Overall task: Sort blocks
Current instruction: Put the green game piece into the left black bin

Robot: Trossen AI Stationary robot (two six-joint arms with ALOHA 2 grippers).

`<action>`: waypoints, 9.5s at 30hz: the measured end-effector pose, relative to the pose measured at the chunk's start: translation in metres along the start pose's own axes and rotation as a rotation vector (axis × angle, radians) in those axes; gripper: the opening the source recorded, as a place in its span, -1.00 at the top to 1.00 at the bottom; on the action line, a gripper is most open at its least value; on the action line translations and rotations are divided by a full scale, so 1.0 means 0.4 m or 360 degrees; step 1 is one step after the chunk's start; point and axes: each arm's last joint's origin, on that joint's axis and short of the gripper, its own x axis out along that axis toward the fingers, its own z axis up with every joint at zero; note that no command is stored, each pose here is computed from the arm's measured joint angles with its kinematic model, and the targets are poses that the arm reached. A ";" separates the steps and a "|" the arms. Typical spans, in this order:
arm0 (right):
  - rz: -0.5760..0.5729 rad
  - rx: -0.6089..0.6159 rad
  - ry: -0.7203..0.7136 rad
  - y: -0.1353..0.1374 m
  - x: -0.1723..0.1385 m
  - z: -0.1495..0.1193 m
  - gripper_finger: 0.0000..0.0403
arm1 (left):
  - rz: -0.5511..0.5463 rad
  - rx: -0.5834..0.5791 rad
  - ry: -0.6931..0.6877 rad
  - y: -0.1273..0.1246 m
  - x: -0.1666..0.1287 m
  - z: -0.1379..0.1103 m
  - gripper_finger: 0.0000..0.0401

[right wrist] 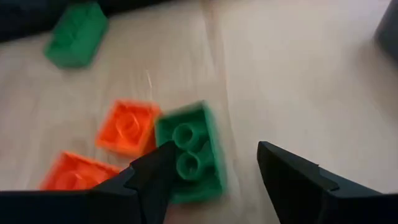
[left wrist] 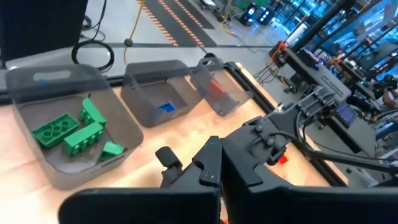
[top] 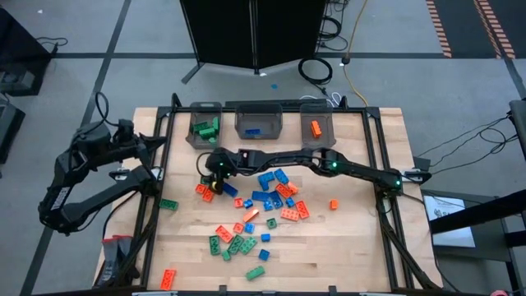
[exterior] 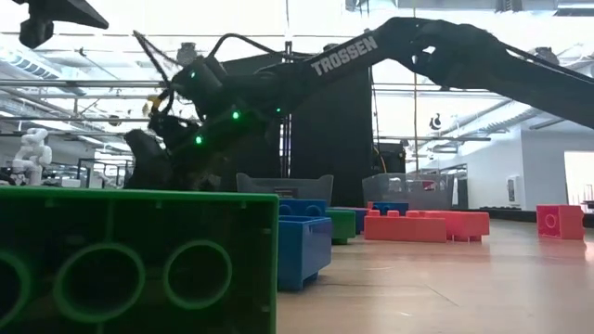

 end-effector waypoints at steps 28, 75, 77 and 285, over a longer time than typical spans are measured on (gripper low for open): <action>0.0039 0.0201 -0.0340 0.004 -0.120 0.168 0.76 | 0.0005 0.0014 0.0004 0.001 0.000 -0.001 1.00; -0.0187 0.0718 -0.1033 -0.223 -0.280 0.325 0.51 | 0.0483 0.0334 -0.0082 0.070 0.348 0.067 1.00; -0.0190 0.0720 -0.1029 -0.223 -0.280 0.324 0.51 | 0.0524 0.0343 -0.0096 0.072 0.348 0.068 1.00; -0.0277 -0.0286 0.0507 0.069 -1.015 0.290 1.00 | 0.1614 0.1011 0.1814 -0.025 0.392 -0.478 1.00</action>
